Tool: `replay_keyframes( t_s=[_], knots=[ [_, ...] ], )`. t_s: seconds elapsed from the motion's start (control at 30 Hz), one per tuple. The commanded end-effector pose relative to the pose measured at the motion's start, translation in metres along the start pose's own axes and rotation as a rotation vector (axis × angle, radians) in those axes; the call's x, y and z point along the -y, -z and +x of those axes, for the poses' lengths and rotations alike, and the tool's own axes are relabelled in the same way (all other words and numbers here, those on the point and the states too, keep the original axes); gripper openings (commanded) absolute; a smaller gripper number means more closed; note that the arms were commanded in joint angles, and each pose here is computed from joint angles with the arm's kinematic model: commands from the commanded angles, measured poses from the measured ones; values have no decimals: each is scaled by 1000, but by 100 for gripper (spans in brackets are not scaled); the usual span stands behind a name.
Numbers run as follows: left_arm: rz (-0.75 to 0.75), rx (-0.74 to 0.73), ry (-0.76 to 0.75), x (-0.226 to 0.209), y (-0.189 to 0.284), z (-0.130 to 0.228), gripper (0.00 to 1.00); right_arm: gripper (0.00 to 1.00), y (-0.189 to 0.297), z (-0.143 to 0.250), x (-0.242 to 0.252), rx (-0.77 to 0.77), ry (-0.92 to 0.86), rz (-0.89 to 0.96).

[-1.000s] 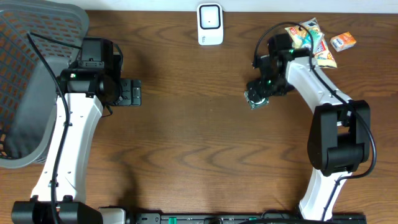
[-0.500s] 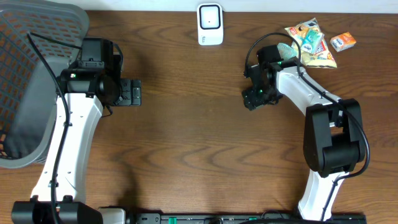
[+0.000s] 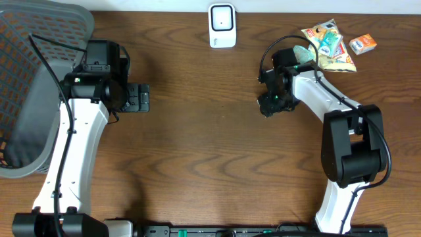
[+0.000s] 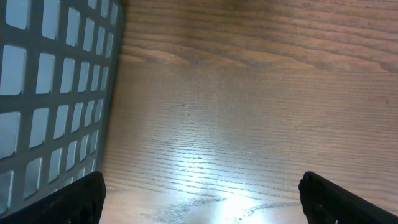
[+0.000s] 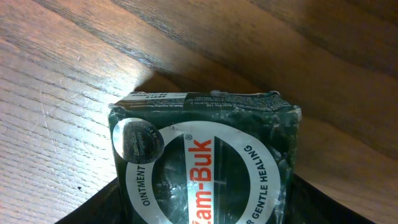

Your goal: Scan the item barcode

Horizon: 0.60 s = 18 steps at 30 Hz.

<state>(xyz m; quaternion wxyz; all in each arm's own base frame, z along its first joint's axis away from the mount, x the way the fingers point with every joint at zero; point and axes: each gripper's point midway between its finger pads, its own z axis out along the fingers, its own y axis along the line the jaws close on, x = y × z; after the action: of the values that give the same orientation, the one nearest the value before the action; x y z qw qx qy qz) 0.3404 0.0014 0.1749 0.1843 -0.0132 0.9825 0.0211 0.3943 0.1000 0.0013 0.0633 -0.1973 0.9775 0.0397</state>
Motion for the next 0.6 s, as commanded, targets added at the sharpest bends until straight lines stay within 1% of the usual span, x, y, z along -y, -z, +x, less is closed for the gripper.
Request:
replay_keyframes(
  t_s=[0.0, 0.1, 0.13, 0.43, 0.57],
  knots=[
    [-10, -13, -8, -1, -3, 3, 98, 62, -7, 12, -1, -27, 7, -6],
    [-10, -13, -8, -1, -3, 3, 98, 53, -8, 10, -7, -15, 4, -38],
    [-10, -13, -7, -1, -3, 3, 98, 53, -7, 7, -11, -3, -6, -62],
    [-10, -13, -8, -1, -3, 3, 98, 51, 15, -23, -44, 88, -48, -268],
    [-10, -13, -8, -1, -3, 3, 97, 53, 40, -42, -71, 145, -33, -442]
  ],
)
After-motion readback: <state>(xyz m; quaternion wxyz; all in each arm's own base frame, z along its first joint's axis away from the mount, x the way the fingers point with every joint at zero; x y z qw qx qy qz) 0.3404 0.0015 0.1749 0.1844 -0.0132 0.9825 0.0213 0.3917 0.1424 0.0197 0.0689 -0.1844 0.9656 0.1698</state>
